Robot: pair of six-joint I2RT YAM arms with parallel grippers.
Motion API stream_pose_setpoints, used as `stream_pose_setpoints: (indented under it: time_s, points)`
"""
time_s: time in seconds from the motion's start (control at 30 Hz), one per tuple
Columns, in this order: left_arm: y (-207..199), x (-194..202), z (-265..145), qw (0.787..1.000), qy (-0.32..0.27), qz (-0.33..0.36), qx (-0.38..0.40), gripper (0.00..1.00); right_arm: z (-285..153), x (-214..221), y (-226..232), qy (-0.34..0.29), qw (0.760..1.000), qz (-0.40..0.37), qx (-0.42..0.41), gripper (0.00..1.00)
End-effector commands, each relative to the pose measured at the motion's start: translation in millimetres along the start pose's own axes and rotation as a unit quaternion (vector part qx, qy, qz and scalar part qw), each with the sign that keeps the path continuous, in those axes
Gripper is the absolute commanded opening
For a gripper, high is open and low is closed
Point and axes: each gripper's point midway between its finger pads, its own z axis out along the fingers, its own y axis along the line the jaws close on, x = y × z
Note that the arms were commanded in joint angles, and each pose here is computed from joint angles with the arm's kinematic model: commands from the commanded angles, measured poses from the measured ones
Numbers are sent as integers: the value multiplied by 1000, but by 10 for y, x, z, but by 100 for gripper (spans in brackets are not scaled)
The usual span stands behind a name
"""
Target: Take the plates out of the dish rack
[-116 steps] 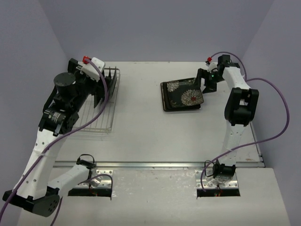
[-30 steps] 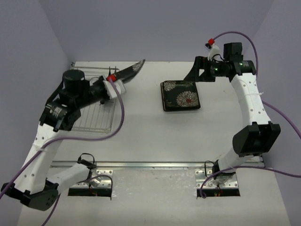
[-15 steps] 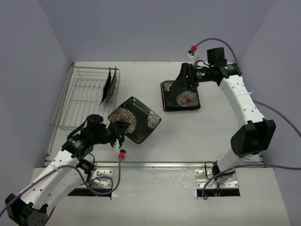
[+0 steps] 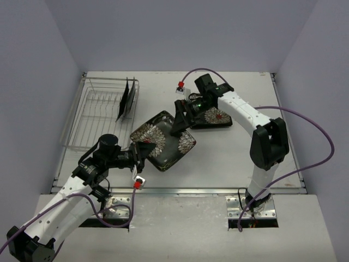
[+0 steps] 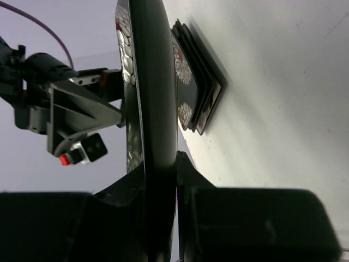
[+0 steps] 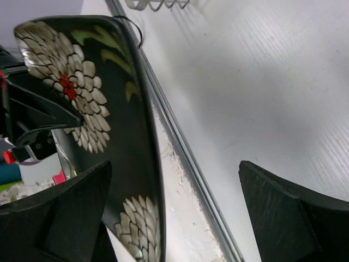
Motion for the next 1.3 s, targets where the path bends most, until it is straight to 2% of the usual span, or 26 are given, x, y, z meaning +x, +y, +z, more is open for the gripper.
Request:
stream_pose_setpoints:
  time_s: [0.0,0.1,0.17,0.23,0.27,0.3,0.37,0.47,0.6,0.77,0.83,0.93,1.03,1.1,1.17,1.23,1.27]
  points:
    - [868,-199,-165,925,15,366,-101,0,129,-26,201,9,999,-34,-28,92]
    - [872,-180,-172,926,21,364,-100,0,132,7,253,12,999,-26,-43,64]
    - [868,-160,-182,928,26,358,-99,1,90,11,302,9,998,-22,-55,38]
    - [850,-146,-187,931,31,351,-98,7,15,-21,316,1,998,-10,-62,12]
    - [846,-132,-193,932,35,346,-97,12,-48,-51,320,-6,998,-3,-67,2]
    - [842,-122,-200,933,39,344,-97,18,-104,-77,312,-13,998,3,-69,0]
    - [851,-74,-234,935,55,336,-96,44,-295,-167,228,-39,997,22,-69,0]
    - [917,32,-308,941,88,311,-102,77,-692,-318,17,-89,992,57,-69,0]
    - [1064,184,-461,945,139,269,-121,98,-1287,-489,-347,-164,981,90,-45,0]
    - [1231,429,-699,946,211,191,-153,100,-1838,-591,-959,-230,965,127,20,0]
    - [1303,570,-826,946,242,119,-178,100,-1939,-606,-1170,-240,961,127,50,0]
    - [1424,776,-1042,932,292,23,-215,100,-2009,-637,-1447,-246,957,126,83,0]
    - [1489,980,-1183,907,324,-91,-253,100,-1989,-657,-1674,-246,955,133,94,0]
    - [1748,1075,-1381,878,341,-160,-296,100,-1952,-662,-1798,-247,954,141,92,0]
    - [1679,1260,-1398,842,368,-255,-301,100,-1904,-674,-1926,-247,953,147,89,0]
    - [1782,1326,-1448,804,369,-334,-326,100,-1868,-698,-2042,-248,953,153,86,0]
    - [1755,1332,-1443,796,371,-356,-320,100,-1849,-702,-2082,-247,953,157,84,0]
